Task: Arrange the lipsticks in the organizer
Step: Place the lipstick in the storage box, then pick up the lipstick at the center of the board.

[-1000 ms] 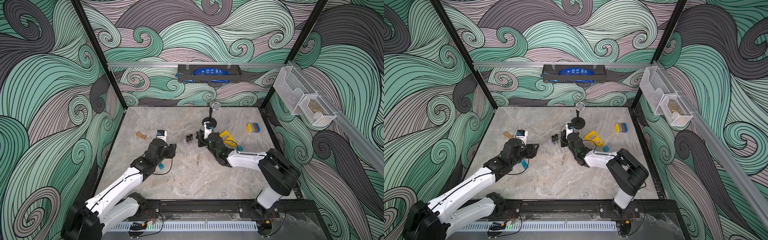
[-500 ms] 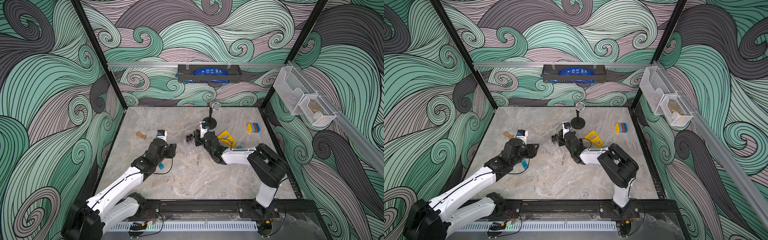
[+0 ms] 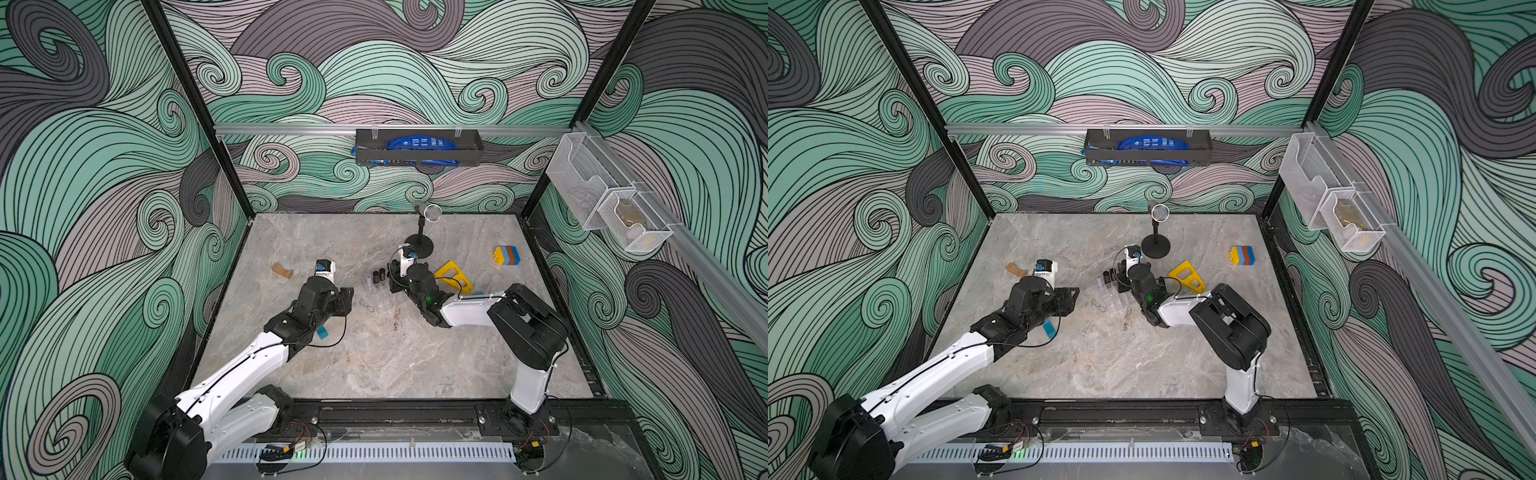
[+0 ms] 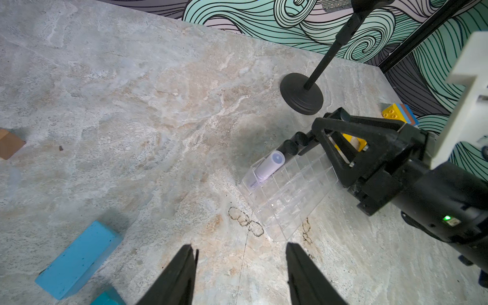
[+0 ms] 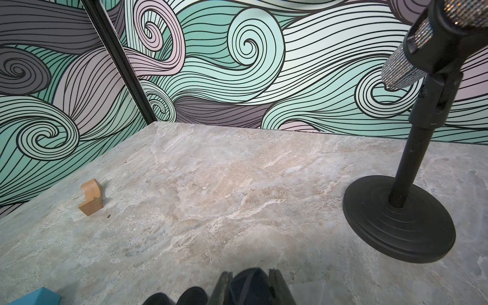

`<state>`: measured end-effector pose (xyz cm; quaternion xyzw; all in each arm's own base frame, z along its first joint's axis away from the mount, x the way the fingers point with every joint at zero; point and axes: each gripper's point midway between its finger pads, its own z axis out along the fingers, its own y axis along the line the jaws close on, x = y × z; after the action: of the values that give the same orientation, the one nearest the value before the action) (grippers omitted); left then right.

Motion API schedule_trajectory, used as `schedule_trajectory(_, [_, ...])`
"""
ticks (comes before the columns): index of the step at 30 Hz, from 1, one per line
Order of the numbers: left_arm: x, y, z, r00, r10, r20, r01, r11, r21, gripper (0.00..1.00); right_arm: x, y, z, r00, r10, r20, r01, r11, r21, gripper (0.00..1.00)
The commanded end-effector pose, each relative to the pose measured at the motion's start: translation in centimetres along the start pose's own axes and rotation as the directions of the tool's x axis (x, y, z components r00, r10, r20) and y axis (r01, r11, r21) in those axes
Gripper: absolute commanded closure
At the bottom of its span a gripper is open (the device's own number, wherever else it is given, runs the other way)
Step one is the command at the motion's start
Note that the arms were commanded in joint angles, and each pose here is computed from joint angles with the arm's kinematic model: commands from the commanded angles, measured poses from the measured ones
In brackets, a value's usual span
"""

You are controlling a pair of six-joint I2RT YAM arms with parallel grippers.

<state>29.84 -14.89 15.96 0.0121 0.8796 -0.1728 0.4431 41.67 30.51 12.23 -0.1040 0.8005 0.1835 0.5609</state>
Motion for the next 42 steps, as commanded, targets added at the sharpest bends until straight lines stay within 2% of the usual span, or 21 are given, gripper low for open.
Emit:
schedule_trajectory(1, [-0.7, -0.5, 0.1, 1.0, 0.013, 0.013, -0.014, 1.0, 0.02, 0.43, -0.5, 0.0, 1.0, 1.0, -0.006, 0.021, 0.006, 1.0, 0.005, 0.98])
schedule_trajectory(9, [-0.5, -0.4, 0.1, 1.0, 0.015, 0.01, -0.015, 1.0, 0.018, 0.44, 0.8, -0.5, 1.2, 1.0, -0.019, 0.005, 0.019, 0.999, 0.027, 0.96])
schedule_trajectory(11, [-0.5, -0.4, 0.1, 1.0, 0.014, 0.01, -0.014, 1.0, 0.019, 0.44, 0.4, -0.2, 1.1, 1.0, -0.022, 0.013, 0.022, 0.999, 0.024, 0.93])
schedule_trajectory(15, [-0.5, -0.4, 0.1, 1.0, 0.018, 0.008, -0.018, 1.0, 0.018, 0.44, -0.8, 0.5, 0.9, 1.0, -0.019, 0.025, 0.018, 1.0, 0.014, 0.77])
schedule_trajectory(17, [-0.6, -0.3, 0.0, 1.0, 0.019, 0.014, -0.019, 1.0, 0.015, 0.44, -1.4, 0.8, 0.8, 1.0, -0.009, 0.029, 0.009, 1.0, 0.01, 0.72])
schedule_trajectory(25, [-0.7, -0.2, -0.4, 0.999, 0.03, 0.022, -0.03, 0.999, 0.01, 0.45, -3.4, 1.0, -0.4, 0.998, 0.04, 0.053, -0.04, 0.999, -0.008, 0.64])
schedule_trajectory(29, [-0.9, -0.1, -0.6, 0.998, 0.045, 0.031, -0.045, 0.999, 0.005, 0.45, -5.6, 0.7, -1.6, 0.993, 0.096, 0.074, -0.095, 0.995, -0.022, 0.61])
schedule_trajectory(33, [-1.1, -0.2, -0.7, 0.998, 0.055, 0.04, -0.056, 0.998, 0.008, 0.45, -7.3, -1.5, -3.3, 0.982, 0.171, 0.074, -0.171, 0.985, -0.013, 0.59])
schedule_trajectory(36, [-1.3, -0.4, -0.9, 0.998, 0.056, 0.039, -0.057, 0.998, 0.016, 0.44, -6.8, -4.7, -4.7, 0.976, 0.217, 0.029, -0.218, 0.975, 0.052, 0.57])
schedule_trajectory(39, [-1.8, -1.1, -1.1, 0.998, 0.061, 0.035, -0.062, 0.998, 0.029, 0.44, -4.3, -8.6, -6.5, 0.955, 0.291, -0.051, -0.281, 0.948, 0.151, 0.57])
schedule_trajectory(42, [-1.7, -2.6, -1.0, 0.996, 0.084, 0.025, -0.085, 0.995, 0.046, 0.44, -1.3, -11.6, -7.8, 0.938, 0.319, -0.132, -0.283, 0.93, 0.234, 0.57])
